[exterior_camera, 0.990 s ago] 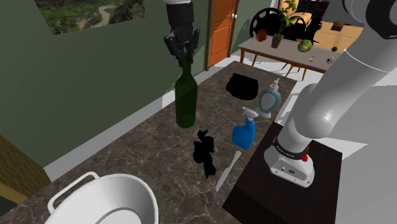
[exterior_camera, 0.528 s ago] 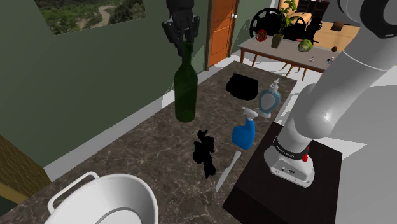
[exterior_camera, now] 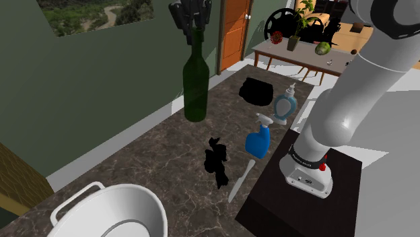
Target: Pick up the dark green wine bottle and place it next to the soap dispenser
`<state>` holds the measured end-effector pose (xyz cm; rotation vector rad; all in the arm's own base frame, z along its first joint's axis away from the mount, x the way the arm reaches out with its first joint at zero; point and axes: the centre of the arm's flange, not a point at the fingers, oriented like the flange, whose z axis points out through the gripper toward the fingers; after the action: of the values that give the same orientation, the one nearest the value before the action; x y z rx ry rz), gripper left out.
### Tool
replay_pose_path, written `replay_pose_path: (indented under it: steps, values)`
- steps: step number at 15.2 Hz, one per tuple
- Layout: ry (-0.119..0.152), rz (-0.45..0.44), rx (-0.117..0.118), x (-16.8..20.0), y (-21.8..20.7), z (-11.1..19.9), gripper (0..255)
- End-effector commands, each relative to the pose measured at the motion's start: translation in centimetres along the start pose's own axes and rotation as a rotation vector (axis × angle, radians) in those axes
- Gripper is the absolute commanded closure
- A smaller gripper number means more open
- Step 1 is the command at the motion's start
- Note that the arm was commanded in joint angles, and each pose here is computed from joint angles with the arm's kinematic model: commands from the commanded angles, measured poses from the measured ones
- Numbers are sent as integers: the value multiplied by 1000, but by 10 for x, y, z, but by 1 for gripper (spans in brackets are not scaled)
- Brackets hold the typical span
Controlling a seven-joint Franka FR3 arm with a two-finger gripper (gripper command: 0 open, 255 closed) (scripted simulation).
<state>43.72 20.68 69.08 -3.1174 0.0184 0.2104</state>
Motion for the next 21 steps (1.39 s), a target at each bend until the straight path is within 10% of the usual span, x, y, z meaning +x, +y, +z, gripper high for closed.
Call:
replay_pose_path:
  steps: [1,21]
  values:
    - [0,0,0,-3,1,-11,255]
    - [0,0,0,-53,51,-95,255]
